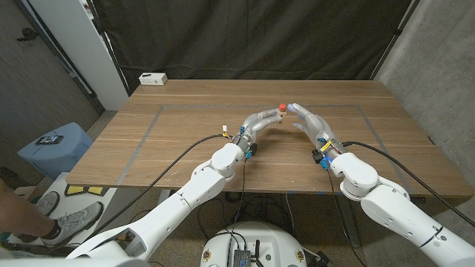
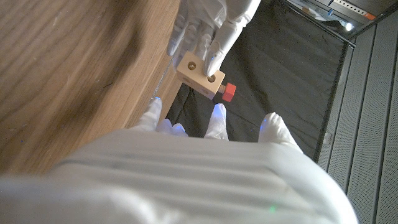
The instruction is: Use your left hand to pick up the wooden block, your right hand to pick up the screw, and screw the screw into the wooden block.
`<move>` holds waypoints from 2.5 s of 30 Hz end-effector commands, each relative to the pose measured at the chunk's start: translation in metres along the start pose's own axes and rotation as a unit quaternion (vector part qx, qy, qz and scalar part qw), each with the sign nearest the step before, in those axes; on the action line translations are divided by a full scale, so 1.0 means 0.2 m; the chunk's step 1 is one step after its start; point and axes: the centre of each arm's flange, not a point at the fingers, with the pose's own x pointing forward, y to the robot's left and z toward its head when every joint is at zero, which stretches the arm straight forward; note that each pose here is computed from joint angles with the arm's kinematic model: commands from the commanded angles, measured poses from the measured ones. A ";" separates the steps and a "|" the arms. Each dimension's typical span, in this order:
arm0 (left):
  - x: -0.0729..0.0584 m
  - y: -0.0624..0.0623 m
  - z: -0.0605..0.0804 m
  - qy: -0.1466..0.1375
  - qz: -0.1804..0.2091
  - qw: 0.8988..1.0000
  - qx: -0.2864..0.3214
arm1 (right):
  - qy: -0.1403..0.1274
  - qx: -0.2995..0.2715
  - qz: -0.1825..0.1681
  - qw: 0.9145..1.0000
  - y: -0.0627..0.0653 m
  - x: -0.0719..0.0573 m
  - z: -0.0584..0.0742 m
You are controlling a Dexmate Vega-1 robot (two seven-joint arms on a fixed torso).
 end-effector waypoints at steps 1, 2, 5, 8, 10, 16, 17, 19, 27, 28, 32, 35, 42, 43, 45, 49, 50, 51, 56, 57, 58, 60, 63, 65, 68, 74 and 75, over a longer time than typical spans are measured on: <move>0.00 0.00 0.00 0.001 0.001 1.000 0.000 | 0.001 0.001 0.001 1.000 0.01 0.00 -0.01; 0.00 0.00 0.00 0.001 0.001 1.000 0.000 | 0.001 0.001 0.000 1.000 0.01 0.00 -0.01; 0.00 0.00 -0.01 0.002 0.001 1.000 0.000 | 0.000 0.000 0.000 1.000 0.01 0.00 0.00; 0.00 0.00 -0.01 0.003 0.001 1.000 -0.001 | -0.001 -0.001 0.000 1.000 0.01 0.00 0.00; 0.00 0.00 -0.01 0.003 0.001 1.000 0.000 | 0.001 0.002 -0.003 1.000 0.01 0.00 0.00; 0.00 0.00 -0.01 0.003 0.004 1.000 0.000 | -0.001 0.000 0.000 1.000 0.02 -0.01 0.00; 0.00 0.00 -0.01 0.003 0.004 1.000 0.000 | -0.001 0.002 0.000 1.000 0.02 -0.01 0.00; 0.00 0.00 -0.01 0.003 0.004 1.000 0.000 | 0.000 0.002 -0.001 1.000 0.03 -0.01 0.00; -0.01 0.00 -0.01 0.002 0.005 1.000 0.002 | -0.002 0.002 0.001 1.000 0.04 -0.02 0.00; -0.01 0.00 -0.01 0.002 0.006 1.000 0.001 | -0.002 0.003 0.001 1.000 0.04 -0.02 0.00; -0.01 0.00 0.00 0.002 0.006 1.000 0.002 | -0.005 0.002 0.002 1.000 0.05 -0.03 0.00; -0.01 0.00 0.00 0.002 0.006 1.000 0.002 | -0.005 0.004 0.001 1.000 0.05 -0.03 0.01; -0.02 -0.01 0.00 0.000 0.008 1.000 0.004 | -0.008 0.003 0.007 1.000 0.07 -0.04 0.01; -0.02 -0.01 0.00 0.000 0.008 1.000 0.003 | -0.008 0.004 0.008 1.000 0.07 -0.04 0.01; -0.03 -0.01 0.00 0.000 0.009 1.000 0.004 | -0.009 0.005 0.008 1.000 0.08 -0.05 0.01; -0.03 -0.01 0.01 -0.001 0.009 1.000 0.004 | -0.010 0.004 0.011 1.000 0.08 -0.05 0.02; -0.03 -0.01 0.01 -0.001 0.009 1.000 0.003 | -0.010 0.005 0.011 1.000 0.08 -0.05 0.02; -0.03 -0.01 0.01 -0.002 0.009 1.000 0.004 | -0.010 0.006 0.010 1.000 0.09 -0.05 0.02; -0.03 0.00 0.01 -0.002 0.011 1.000 0.006 | -0.011 0.006 0.013 1.000 0.09 -0.06 0.02; -0.03 0.00 0.01 -0.002 0.011 1.000 0.006 | -0.011 0.006 0.013 1.000 0.09 -0.06 0.02; -0.03 0.00 0.01 -0.002 0.012 1.000 0.006 | -0.011 0.006 0.013 1.000 0.10 -0.06 0.02; -0.03 0.00 0.01 -0.002 0.012 1.000 0.006 | -0.010 0.006 0.014 1.000 0.10 -0.06 0.02; -0.03 0.00 0.01 -0.002 0.013 1.000 0.006 | -0.009 0.006 0.014 1.000 0.10 -0.06 0.02; -0.03 0.00 0.01 -0.001 0.014 1.000 0.004 | -0.010 0.002 0.017 1.000 0.10 -0.06 0.02; -0.03 0.01 0.00 0.000 0.015 1.000 0.004 | -0.009 0.002 0.016 1.000 0.11 -0.07 0.02; -0.03 0.02 0.00 0.001 0.017 1.000 0.004 | -0.007 0.000 0.019 1.000 0.11 -0.07 0.02; -0.03 0.02 0.00 0.001 0.017 1.000 0.004 | -0.007 0.000 0.019 1.000 0.11 -0.07 0.02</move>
